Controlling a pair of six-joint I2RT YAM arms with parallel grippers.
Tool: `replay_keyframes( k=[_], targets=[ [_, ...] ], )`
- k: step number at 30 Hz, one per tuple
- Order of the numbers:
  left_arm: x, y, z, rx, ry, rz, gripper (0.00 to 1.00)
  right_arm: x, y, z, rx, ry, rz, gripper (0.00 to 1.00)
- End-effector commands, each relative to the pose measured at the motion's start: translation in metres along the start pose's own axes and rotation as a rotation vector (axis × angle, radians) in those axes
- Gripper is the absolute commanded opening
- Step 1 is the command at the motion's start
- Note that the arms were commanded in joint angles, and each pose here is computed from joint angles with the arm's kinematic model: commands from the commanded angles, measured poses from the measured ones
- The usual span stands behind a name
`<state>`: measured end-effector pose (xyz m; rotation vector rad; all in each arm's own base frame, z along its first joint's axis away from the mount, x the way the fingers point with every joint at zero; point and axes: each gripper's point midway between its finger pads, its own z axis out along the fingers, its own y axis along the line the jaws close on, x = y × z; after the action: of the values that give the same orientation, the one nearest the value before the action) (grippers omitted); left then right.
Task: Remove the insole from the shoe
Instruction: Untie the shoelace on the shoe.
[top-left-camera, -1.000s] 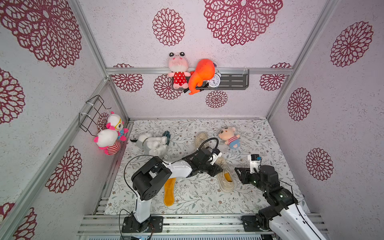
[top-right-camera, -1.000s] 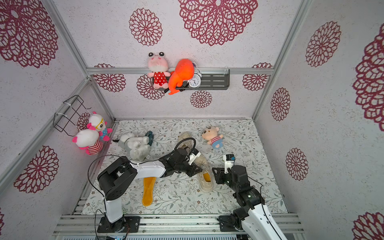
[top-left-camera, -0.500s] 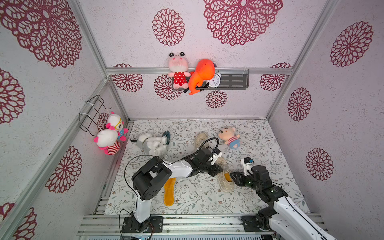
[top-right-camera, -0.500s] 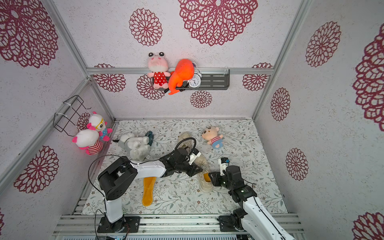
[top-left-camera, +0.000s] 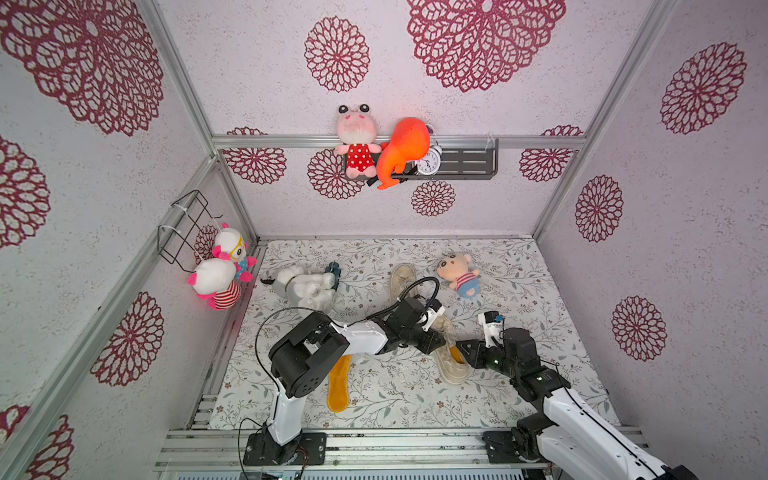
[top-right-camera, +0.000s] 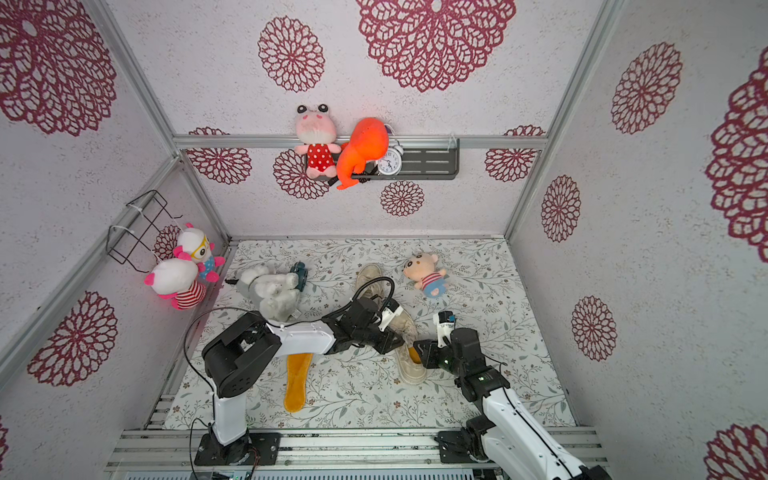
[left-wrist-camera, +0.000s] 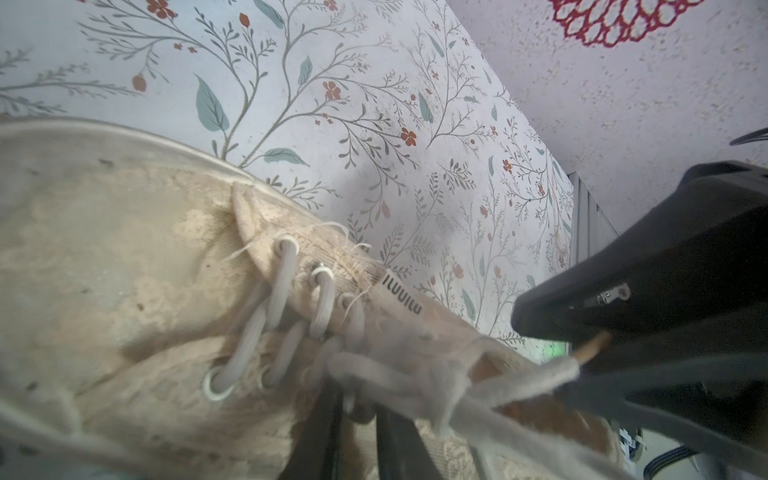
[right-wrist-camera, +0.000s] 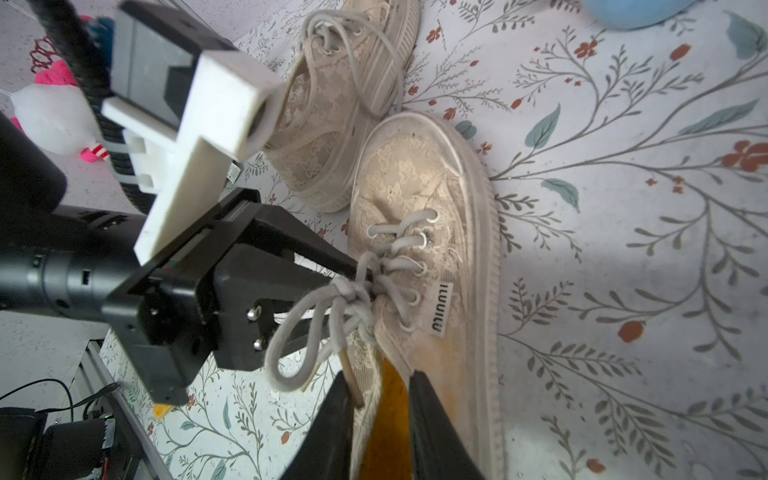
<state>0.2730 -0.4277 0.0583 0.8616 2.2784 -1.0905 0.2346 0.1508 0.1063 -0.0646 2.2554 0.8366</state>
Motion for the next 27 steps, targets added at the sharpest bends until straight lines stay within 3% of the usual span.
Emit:
replay_keyframes(
  k=[1, 15, 19, 27],
  targets=[
    [0.005, 0.003, 0.005, -0.022, 0.018, 0.0, 0.19, -0.013, 0.008, -0.002, -0.031, -0.045, -0.037, 0.27],
    [0.004, 0.002, 0.006, -0.024, 0.017, 0.003, 0.2, -0.024, 0.023, 0.002, -0.104, -0.066, 0.013, 0.34],
    [0.003, 0.001, 0.006, -0.023, 0.016, 0.004, 0.2, -0.021, 0.021, 0.006, -0.101, -0.051, 0.021, 0.28],
    [0.004, 0.002, 0.007, -0.027, 0.019, 0.004, 0.2, -0.022, 0.023, 0.009, -0.115, -0.044, 0.033, 0.04]
  ],
)
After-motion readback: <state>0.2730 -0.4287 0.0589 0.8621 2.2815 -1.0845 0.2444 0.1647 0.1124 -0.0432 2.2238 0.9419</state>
